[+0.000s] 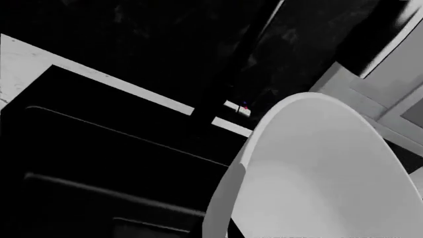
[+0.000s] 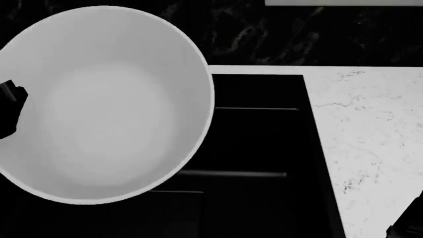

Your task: Move the fresh-baked cupcake off the tray onto the counter, and place the bowl used for mixing into the sink.

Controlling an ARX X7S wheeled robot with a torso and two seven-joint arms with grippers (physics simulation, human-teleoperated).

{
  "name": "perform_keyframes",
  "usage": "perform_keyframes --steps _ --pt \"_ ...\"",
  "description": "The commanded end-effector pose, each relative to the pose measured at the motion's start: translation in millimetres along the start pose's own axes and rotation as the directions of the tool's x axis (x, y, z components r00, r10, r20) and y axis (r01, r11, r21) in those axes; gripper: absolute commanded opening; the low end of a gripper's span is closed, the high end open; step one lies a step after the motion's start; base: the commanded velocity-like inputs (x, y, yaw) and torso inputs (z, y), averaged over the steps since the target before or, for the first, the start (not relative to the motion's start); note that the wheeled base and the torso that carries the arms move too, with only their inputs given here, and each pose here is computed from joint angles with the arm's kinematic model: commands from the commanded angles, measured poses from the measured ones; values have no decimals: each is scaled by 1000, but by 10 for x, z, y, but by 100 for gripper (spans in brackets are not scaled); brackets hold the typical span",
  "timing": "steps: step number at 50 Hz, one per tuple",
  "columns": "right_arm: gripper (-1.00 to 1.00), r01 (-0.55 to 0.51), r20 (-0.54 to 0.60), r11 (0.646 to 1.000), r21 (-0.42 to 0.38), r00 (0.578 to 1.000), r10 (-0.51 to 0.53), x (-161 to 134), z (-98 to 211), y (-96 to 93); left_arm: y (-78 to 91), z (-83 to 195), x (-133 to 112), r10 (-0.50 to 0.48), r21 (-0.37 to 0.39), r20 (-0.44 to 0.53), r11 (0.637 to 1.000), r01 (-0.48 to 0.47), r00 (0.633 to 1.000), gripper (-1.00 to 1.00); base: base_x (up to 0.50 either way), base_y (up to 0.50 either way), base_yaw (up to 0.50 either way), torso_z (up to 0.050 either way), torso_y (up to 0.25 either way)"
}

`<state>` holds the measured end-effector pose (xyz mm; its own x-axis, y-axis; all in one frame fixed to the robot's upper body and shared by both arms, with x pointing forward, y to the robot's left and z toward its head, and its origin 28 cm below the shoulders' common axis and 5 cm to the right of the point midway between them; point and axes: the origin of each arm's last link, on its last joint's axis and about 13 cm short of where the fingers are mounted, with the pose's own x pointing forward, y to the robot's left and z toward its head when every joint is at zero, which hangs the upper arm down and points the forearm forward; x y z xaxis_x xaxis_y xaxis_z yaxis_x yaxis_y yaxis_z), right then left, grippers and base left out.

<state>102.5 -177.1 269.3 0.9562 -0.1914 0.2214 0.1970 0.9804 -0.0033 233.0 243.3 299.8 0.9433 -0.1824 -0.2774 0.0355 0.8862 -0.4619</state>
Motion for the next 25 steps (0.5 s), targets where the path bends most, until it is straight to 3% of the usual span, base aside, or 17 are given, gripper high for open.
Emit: perform_keyframes --steps 1,12,25 --pt "100 3 3 1000 0 1000 -3 3 2 -1 68 -154 103 46 -19 -82 999 -47 996 -100 0 0 0 0 0" --pt "100 2 4 1000 1 1000 -2 14 -4 -4 104 -246 -10 45 -23 -86 999 -47 995 -100 0 0 0 0 0" --pt "100 4 -1 1000 4 1000 -4 10 -6 3 142 -338 19 49 -32 -120 998 -53 992 -100 0 0 0 0 1"
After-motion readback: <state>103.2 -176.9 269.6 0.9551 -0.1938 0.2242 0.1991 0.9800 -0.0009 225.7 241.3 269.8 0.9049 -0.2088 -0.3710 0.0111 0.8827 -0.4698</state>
